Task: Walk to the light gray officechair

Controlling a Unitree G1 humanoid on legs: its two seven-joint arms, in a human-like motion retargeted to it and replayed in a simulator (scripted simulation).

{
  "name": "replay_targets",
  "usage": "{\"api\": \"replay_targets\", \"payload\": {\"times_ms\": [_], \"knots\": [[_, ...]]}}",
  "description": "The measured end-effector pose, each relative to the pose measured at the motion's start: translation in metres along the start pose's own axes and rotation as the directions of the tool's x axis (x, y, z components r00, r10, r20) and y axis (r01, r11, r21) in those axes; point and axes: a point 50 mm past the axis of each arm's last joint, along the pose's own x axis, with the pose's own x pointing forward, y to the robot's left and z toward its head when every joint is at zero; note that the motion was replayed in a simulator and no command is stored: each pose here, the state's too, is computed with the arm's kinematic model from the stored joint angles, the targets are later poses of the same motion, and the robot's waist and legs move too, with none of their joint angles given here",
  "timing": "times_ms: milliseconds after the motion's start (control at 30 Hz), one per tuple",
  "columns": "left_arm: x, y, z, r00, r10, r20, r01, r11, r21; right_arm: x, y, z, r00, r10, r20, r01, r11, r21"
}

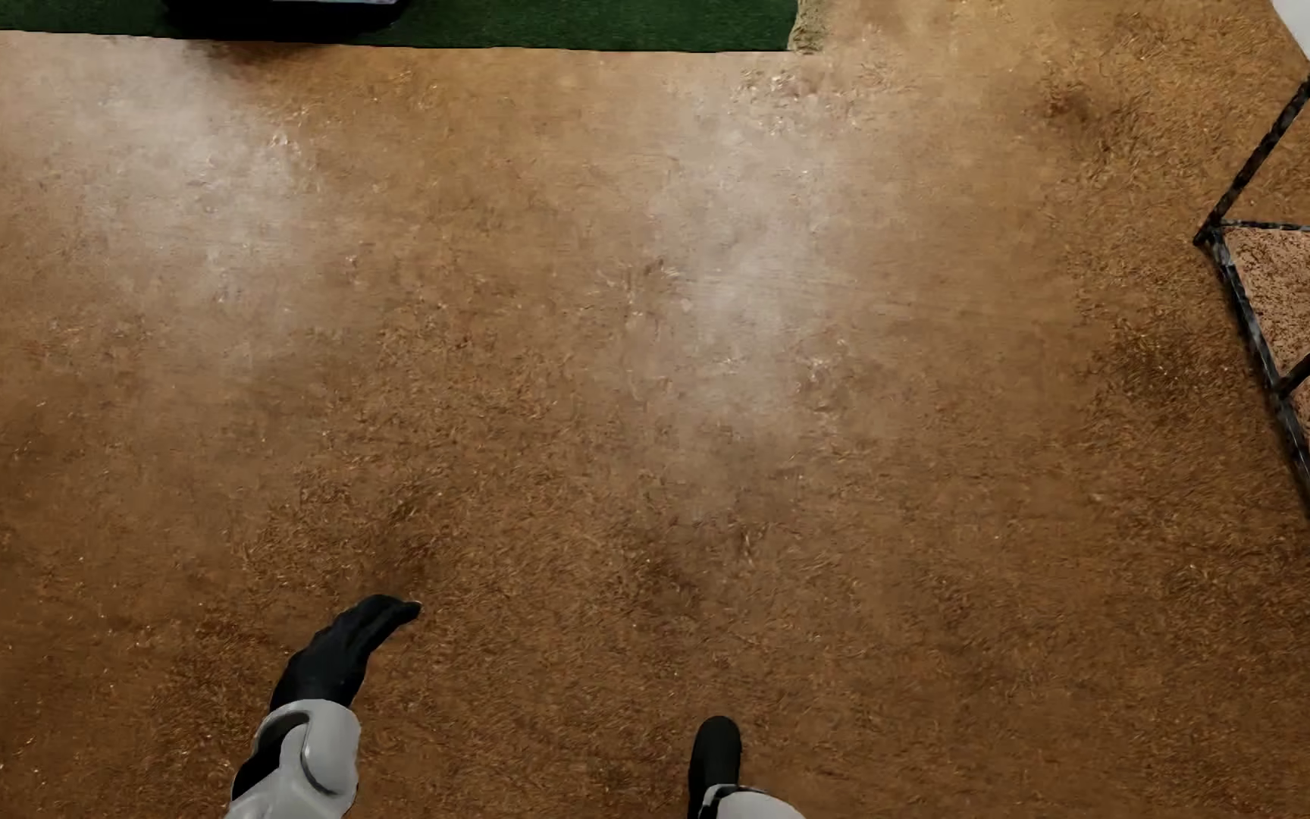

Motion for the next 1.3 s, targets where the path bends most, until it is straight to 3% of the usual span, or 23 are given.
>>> {"api": "replay_targets", "payload": {"times_ms": [100, 167, 200, 233, 267, 367, 433, 500, 567, 633, 700, 733, 800, 833, 867, 1000, 1167, 1300], "knots": [[-0.013, -0.014, -0.041, 0.978, -0.027, -0.205, 0.029, 1.0, 0.01, -0.003, 0.001, 0.028, 0.999, 0.023, 0.032, -0.018, 0.99, -0.138], [-0.026, -0.05, -0.062, 0.917, -0.227, -0.328, 0.271, 0.958, 0.096, -0.01, -0.025, 0.069, 0.982, -0.106, 0.159, 0.118, 0.991, -0.066], [-0.035, -0.063, -0.07, 0.876, -0.345, -0.338, 0.428, 0.879, 0.211, -0.018, -0.042, 0.093, 0.945, -0.195, 0.263, 0.197, 0.98, 0.021], [-0.041, -0.072, -0.076, 0.839, -0.418, -0.349, 0.522, 0.802, 0.292, -0.029, -0.065, 0.119, 0.884, -0.297, 0.362, 0.27, 0.955, 0.125], [-0.053, -0.082, -0.084, 0.81, -0.448, -0.378, 0.562, 0.778, 0.281, -0.042, -0.09, 0.139, 0.802, -0.399, 0.444, 0.336, 0.917, 0.217], [-0.09, -0.102, -0.102, 0.778, -0.42, -0.467, 0.49, 0.871, 0.034, -0.101, -0.16, 0.189, 0.488, -0.622, 0.613, 0.444, 0.781, 0.438], [-0.115, -0.119, -0.109, 0.736, -0.455, -0.502, 0.515, 0.857, -0.023, -0.145, -0.194, 0.206, 0.278, -0.683, 0.675, 0.473, 0.709, 0.523], [-0.134, -0.135, -0.11, 0.67, -0.547, -0.501, 0.638, 0.77, 0.012, -0.177, -0.214, 0.211, 0.133, -0.717, 0.684, 0.465, 0.655, 0.595], [-0.143, -0.143, -0.112, 0.604, -0.626, -0.494, 0.734, 0.678, 0.037, -0.186, -0.221, 0.209, 0.099, -0.746, 0.658, 0.449, 0.624, 0.64], [-0.141, -0.143, -0.11, 0.588, -0.64, -0.495, 0.745, 0.666, 0.025, -0.167, -0.213, 0.202, 0.186, -0.751, 0.633, 0.453, 0.637, 0.623], [-0.136, -0.14, -0.105, 0.635, -0.58, -0.51, 0.65, 0.758, -0.053, -0.127, -0.189, 0.193, 0.382, -0.685, 0.62, 0.502, 0.717, 0.483], [-0.131, -0.137, -0.104, 0.659, -0.536, -0.528, 0.582, 0.807, -0.093, -0.101, -0.173, 0.184, 0.516, -0.621, 0.59, 0.514, 0.776, 0.366], [-0.114, -0.129, -0.1, 0.689, -0.489, -0.536, 0.534, 0.842, -0.081, -0.056, -0.135, 0.162, 0.756, -0.403, 0.516, 0.47, 0.882, 0.0], [-0.097, -0.121, -0.095, 0.717, -0.464, -0.519, 0.523, 0.851, -0.039, -0.041, -0.119, 0.147, 0.831, -0.305, 0.465, 0.42, 0.892, -0.165], [-0.082, -0.11, -0.091, 0.753, -0.424, -0.503, 0.488, 0.873, -0.005, -0.031, -0.109, 0.134, 0.867, -0.264, 0.422, 0.382, 0.897, -0.224], [-0.027, -0.052, -0.057, 0.936, -0.159, -0.314, 0.161, 0.987, -0.02, -0.012, -0.081, 0.078, 0.912, -0.335, 0.237, 0.332, 0.942, 0.052], [0.002, 0.009, -0.009, 0.999, 0.024, -0.049, -0.026, 0.999, -0.023, -0.008, -0.049, 0.051, 0.957, -0.206, 0.203, 0.197, 0.978, 0.065], [-0.008, -0.004, -0.024, 0.992, -0.017, -0.127, 0.016, 1.0, -0.009, -0.011, -0.05, 0.064, 0.952, -0.213, 0.218, 0.204, 0.977, 0.061]]}}
